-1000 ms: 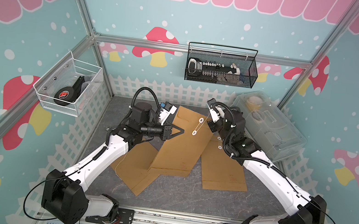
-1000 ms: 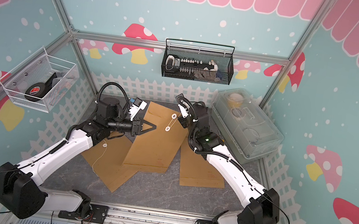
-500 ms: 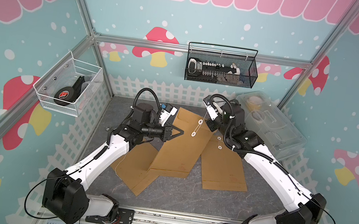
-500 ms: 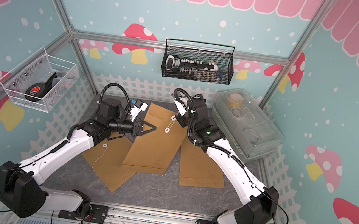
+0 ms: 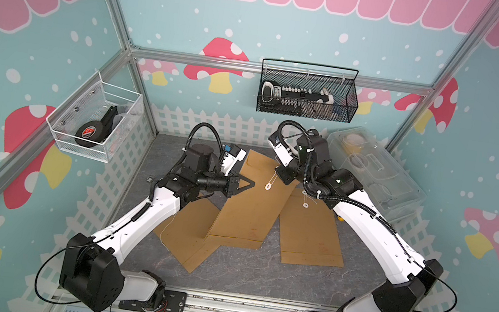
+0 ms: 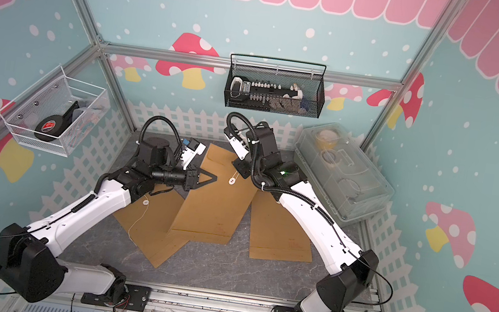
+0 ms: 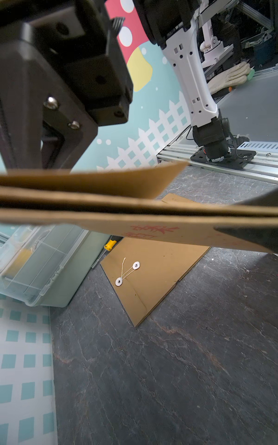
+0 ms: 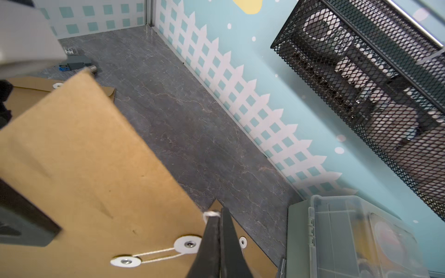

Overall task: Close the mouth of the file bag
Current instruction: Close the file bag.

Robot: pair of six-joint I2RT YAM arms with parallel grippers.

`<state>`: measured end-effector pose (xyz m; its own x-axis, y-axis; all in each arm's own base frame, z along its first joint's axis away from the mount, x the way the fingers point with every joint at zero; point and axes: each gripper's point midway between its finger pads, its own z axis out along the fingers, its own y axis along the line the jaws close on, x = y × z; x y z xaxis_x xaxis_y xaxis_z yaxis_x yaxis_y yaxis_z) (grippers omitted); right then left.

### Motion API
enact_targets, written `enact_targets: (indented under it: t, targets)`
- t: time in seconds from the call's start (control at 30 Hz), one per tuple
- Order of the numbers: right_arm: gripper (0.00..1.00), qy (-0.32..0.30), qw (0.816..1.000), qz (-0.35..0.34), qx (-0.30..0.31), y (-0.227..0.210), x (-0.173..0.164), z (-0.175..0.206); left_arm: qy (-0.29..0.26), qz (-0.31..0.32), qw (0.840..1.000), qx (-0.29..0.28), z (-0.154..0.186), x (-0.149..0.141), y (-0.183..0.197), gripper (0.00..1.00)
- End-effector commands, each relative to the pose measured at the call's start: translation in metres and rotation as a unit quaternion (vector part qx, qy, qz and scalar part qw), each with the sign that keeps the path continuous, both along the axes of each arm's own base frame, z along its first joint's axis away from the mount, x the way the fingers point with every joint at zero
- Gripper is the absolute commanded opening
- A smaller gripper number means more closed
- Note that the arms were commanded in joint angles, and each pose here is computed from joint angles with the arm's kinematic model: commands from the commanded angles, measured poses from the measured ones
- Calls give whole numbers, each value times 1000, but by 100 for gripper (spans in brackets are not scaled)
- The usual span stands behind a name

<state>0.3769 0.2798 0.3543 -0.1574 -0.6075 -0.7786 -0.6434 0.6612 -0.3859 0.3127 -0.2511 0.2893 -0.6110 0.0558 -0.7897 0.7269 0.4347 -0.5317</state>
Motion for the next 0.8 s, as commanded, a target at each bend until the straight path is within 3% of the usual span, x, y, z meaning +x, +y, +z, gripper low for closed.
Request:
enact_targets:
  t: [0.0, 0.37, 0.77]
  targets:
    - [0, 31, 1000, 2, -5, 3, -5, -9, -7, -11, 1000, 8, -1, -5, -3, 0]
    - [0, 25, 999, -28, 8, -1, 12, 1, -7, -22, 1000, 5, 1, -11, -8, 0]
    - [0, 46, 997, 26, 61, 19, -3, 17, -5, -19, 1000, 10, -3, -11, -10, 0]
